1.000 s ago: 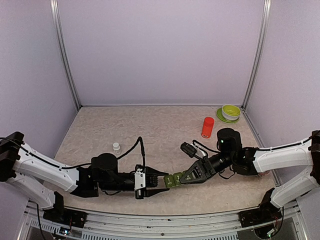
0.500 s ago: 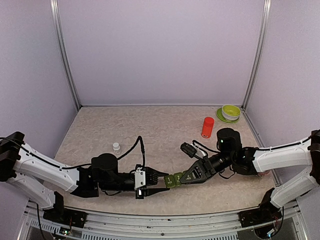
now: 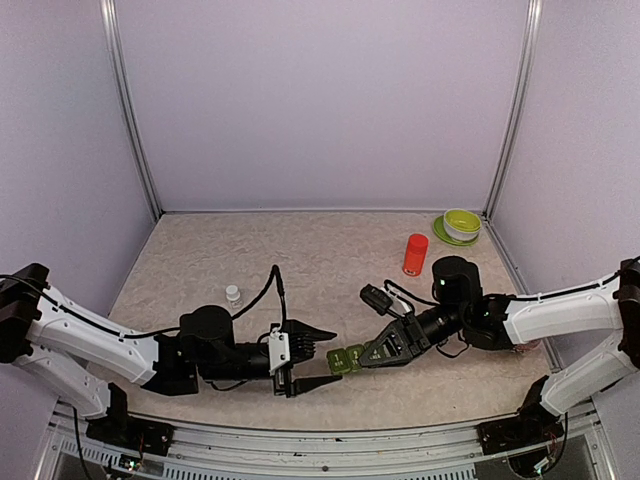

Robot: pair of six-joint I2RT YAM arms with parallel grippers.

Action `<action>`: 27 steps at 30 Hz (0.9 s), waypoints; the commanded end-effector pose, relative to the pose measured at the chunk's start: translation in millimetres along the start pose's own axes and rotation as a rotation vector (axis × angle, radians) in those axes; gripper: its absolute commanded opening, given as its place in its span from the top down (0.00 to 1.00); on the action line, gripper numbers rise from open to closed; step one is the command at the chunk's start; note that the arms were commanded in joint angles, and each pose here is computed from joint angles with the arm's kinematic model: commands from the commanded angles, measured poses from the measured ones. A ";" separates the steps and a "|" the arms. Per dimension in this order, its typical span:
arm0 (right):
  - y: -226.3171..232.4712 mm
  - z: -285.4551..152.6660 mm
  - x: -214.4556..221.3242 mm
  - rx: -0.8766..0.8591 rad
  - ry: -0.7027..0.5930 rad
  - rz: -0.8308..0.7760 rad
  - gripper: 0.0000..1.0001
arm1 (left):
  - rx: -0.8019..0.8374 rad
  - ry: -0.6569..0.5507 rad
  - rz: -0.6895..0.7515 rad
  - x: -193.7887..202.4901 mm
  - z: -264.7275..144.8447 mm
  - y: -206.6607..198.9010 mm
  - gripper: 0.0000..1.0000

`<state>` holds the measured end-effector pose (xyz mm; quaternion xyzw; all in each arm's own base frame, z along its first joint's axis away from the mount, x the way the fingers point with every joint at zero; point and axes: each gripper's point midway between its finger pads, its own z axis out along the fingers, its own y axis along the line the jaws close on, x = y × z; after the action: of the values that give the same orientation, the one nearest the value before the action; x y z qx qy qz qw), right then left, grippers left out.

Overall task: Sort the pills into containers
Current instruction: Open the lid of the pill container in the compartment.

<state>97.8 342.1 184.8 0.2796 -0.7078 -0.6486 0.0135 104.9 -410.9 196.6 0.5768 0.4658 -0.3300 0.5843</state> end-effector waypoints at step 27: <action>-16.0 1.1 6.1 0.052 0.001 -0.020 0.84 | -0.245 -0.091 -0.078 -28.7 -4.5 50.9 0.31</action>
<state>108.8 345.1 180.1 0.2812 -0.7158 -0.6385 -0.0286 122.9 -409.5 201.6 0.5284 0.5068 -0.3234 0.5995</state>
